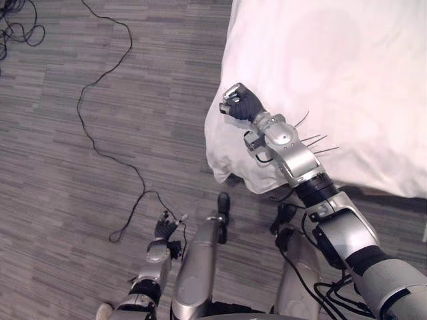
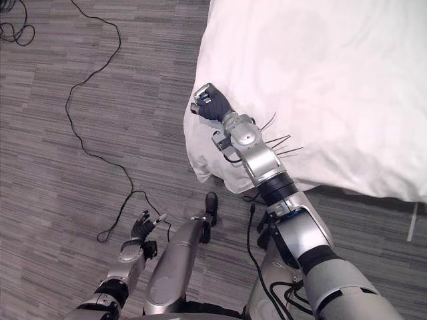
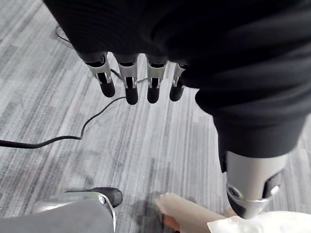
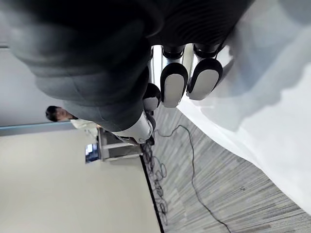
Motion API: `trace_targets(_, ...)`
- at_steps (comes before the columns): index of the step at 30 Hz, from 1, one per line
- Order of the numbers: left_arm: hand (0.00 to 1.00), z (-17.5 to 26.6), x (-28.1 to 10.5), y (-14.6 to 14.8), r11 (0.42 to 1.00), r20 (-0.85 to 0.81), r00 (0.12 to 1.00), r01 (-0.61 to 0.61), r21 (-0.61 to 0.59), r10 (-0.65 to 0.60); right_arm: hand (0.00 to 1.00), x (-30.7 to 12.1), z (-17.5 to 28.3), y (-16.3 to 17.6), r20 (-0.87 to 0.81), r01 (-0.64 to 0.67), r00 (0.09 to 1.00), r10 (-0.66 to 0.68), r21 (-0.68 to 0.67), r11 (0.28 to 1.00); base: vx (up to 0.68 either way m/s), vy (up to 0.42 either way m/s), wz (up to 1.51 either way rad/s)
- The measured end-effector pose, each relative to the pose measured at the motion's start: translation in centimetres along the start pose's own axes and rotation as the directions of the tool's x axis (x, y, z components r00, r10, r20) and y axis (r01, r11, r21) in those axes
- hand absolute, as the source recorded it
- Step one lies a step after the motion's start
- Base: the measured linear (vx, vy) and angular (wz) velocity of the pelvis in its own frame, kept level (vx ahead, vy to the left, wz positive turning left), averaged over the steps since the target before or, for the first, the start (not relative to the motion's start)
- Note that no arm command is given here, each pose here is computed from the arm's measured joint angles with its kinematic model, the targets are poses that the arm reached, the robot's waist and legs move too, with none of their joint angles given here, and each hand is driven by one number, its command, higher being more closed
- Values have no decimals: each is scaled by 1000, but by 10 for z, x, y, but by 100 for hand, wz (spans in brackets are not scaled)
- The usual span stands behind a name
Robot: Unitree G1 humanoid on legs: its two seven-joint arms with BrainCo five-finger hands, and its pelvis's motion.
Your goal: Tidy the bed and pick cloth on bed and put in laundry
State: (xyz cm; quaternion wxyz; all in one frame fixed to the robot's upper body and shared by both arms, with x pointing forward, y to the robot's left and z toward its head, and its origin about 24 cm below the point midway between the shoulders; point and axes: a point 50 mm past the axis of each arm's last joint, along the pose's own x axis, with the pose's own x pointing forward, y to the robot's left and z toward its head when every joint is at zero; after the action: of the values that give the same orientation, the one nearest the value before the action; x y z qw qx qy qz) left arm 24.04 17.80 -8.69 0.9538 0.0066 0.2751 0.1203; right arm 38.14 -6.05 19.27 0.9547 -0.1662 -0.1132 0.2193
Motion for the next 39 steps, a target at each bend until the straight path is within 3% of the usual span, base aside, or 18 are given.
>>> trace_targets(9, 0, -4, -5, 3, 997, 47, 996, 75, 15, -76, 100, -21, -69, 10, -80, -61, 993, 81, 226, 972, -25, -40, -10)
trace_targets(12, 0, -11, -10, 21, 997, 45, 996, 70, 45, -72, 100, -62, -111, 15, -122, -105, 981, 150, 315, 943, 115, 31, -35)
trace_targets(13, 0, -17, -13, 32, 997, 23, 998, 54, 62, -56, 100, -100, -137, 29, -173, -134, 963, 205, 355, 925, 146, 34, -46)
trace_targets(15, 0, -34, -21, 47, 997, -34, 999, 21, 74, -18, 100, -133, -154, 49, -216, -163, 939, 266, 402, 901, 156, 33, -51)
trace_targets(19, 0, -70, -34, 62, 993, -192, 981, -9, 116, 32, 100, -164, -135, 77, -97, -271, 933, 346, 446, 853, 208, 8, -54)
trace_targets(25, 0, -93, -46, 52, 987, -279, 960, 37, 157, 9, 100, -134, -53, 44, 322, -276, 936, 143, 418, 865, 117, -2, -14)
trace_targets(30, 0, -87, -42, 48, 982, -266, 964, 62, 179, -12, 100, -101, -22, 12, 385, -167, 923, 10, 377, 911, -98, 49, 5)
trace_targets(33, 0, -49, -19, 25, 976, -147, 985, 112, 184, -85, 100, -65, 13, -45, 419, 26, 889, -183, 353, 935, -375, 47, 16)
trace_targets(34, 0, -37, -14, 11, 973, -111, 986, 144, 179, -126, 100, -57, 11, -70, 364, 132, 892, -269, 360, 924, -319, 56, -1)
trace_targets(37, 0, -29, -11, 2, 975, -77, 986, 158, 159, -147, 100, -53, -17, -95, 186, 299, 902, -389, 381, 875, -173, 28, -6)
trace_targets(39, 0, -26, -10, -4, 969, -69, 983, 181, 168, -171, 100, -67, -64, -116, -47, 480, 859, -510, 422, 769, -56, 29, -8)
